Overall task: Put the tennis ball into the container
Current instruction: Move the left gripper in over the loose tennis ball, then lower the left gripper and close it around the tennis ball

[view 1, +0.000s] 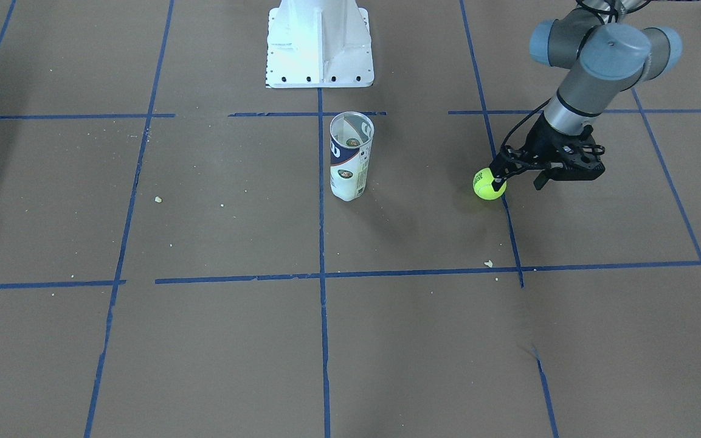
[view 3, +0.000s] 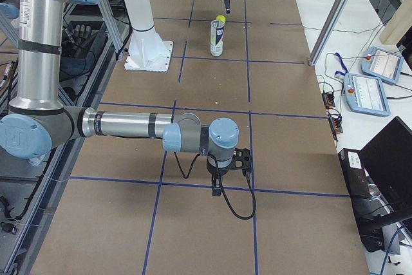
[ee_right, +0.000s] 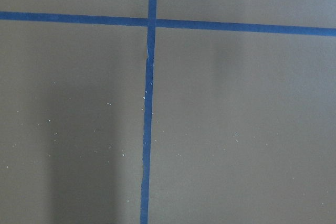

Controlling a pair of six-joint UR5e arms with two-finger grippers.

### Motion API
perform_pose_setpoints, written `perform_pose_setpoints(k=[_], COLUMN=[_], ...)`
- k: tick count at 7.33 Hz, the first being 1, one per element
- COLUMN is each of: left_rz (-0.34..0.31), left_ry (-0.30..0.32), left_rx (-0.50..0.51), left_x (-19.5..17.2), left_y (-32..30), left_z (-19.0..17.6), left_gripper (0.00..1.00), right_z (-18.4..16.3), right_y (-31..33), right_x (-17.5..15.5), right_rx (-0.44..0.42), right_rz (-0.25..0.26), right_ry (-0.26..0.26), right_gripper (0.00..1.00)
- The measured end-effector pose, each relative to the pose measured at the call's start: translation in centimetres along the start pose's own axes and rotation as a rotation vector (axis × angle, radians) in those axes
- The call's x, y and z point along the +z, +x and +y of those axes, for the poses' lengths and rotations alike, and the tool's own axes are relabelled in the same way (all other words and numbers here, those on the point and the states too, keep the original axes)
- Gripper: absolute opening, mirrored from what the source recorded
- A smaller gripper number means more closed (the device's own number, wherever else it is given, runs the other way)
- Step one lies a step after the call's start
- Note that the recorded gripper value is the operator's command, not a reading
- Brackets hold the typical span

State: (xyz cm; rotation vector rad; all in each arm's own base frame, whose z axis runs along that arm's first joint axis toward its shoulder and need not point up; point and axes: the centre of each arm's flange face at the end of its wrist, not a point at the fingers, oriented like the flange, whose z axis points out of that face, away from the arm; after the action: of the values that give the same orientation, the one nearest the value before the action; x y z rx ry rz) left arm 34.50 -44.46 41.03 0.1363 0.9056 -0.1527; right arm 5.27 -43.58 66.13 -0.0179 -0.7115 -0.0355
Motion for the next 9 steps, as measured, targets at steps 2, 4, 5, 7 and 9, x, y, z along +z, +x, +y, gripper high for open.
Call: perform_pose_setpoints(k=[2,4,5,7,9], left_rz=[-0.036,-0.055,-0.061,-0.069,-0.070], left_ry=[-0.003,-0.014,-0.025,-0.041,-0.047], left_rx=[-0.004,0.005,0.011,0.014,0.007], left_x=[2.4,3.9,4.5,5.4,5.6], left_y=[0.8,1.0,1.1,1.2,1.3], left_z=[1.1,2.2,2.8,3.6,3.8], left_gripper=[1.00,1.00,1.00,0.37,0.20], right_z=[0.0,0.0,0.0,0.0,0.0], right_y=[0.0,0.0,0.0,0.0,0.0], right_x=[0.0,0.0,0.0,0.0,0.0], right_rx=[0.000,0.000,0.000,0.000,0.000], right_rz=[0.000,0.000,0.000,0.000,0.000], right_ry=[0.000,0.000,0.000,0.000,0.001], right_gripper=[1.00,1.00,1.00,1.00,1.00])
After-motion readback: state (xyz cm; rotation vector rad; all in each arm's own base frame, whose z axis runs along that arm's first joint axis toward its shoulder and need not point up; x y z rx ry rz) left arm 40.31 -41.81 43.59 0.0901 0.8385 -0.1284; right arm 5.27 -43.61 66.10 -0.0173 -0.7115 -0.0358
